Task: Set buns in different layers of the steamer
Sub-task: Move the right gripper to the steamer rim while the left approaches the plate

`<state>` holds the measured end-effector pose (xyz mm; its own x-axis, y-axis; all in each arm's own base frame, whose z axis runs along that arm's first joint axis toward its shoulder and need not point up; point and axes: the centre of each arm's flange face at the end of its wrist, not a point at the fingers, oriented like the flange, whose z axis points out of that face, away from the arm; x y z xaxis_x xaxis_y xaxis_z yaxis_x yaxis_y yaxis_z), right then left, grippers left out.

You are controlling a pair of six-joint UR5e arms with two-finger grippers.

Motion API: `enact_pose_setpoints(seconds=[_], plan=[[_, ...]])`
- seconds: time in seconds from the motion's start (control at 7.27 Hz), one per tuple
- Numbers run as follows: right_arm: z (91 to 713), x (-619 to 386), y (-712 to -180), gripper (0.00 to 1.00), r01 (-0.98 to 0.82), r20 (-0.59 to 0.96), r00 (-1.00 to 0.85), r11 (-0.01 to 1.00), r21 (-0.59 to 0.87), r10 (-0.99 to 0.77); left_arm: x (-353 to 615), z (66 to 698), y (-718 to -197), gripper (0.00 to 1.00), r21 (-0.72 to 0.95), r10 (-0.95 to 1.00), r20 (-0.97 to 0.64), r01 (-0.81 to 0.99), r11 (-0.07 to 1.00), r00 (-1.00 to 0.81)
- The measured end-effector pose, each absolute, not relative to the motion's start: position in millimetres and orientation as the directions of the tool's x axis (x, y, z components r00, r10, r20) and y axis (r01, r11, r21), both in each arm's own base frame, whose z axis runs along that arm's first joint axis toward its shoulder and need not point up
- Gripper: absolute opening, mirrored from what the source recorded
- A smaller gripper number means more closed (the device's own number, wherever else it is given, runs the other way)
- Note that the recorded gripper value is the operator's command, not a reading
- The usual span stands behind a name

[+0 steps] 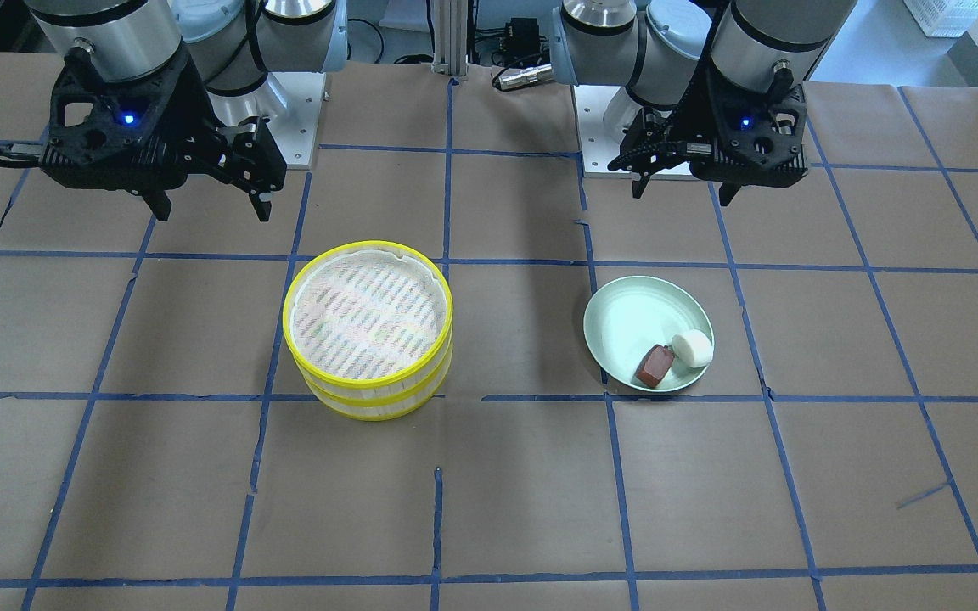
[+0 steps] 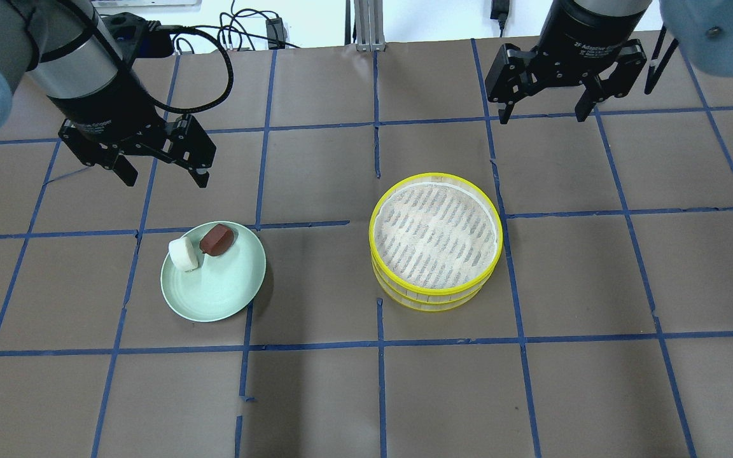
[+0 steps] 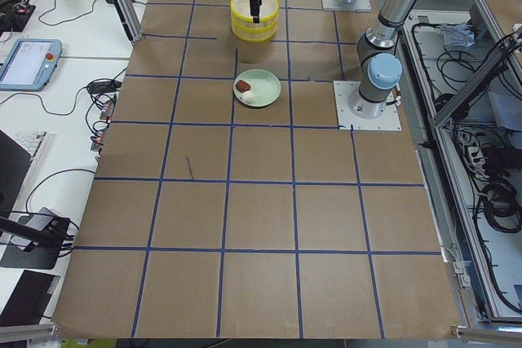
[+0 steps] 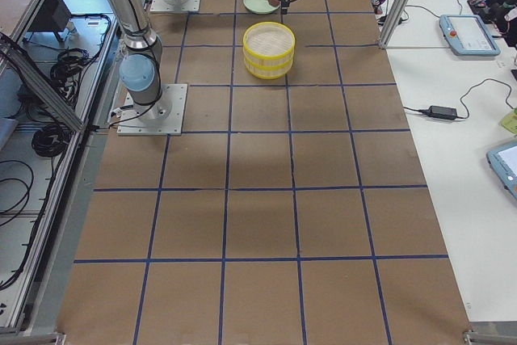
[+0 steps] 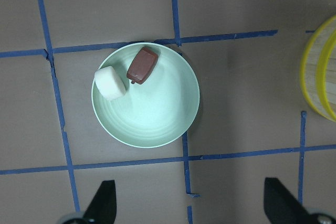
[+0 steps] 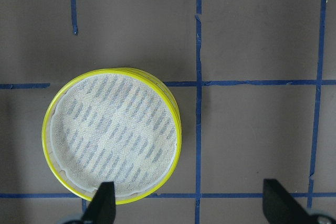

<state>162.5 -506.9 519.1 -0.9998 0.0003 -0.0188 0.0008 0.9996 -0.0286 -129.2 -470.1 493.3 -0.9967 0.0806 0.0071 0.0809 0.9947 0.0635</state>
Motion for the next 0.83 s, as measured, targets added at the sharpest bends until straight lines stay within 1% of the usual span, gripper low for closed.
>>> enact_pose_setpoints(seconds=[0.55,0.69,0.83], plan=[[510.1,160.5,-507.0,1.00,0.000,-0.013,-1.000,1.000,-0.008,0.000,-129.6,490.4,-469.8,1.00,0.070,0.086,0.008,0.086,0.994,-0.996],[491.1,161.0,-508.7,1.00,0.000,-0.012,-1.000,1.000,0.017,0.000,-128.4,490.5,-469.7,1.00,0.069,0.089,0.008,0.089,0.994,-0.996],[460.5,162.0,-512.5,0.97,-0.001,-0.011,-1.000,0.999,0.046,-0.001,-123.7,490.4,-470.3,1.00,0.070,0.084,0.009,0.084,0.994,-0.996]])
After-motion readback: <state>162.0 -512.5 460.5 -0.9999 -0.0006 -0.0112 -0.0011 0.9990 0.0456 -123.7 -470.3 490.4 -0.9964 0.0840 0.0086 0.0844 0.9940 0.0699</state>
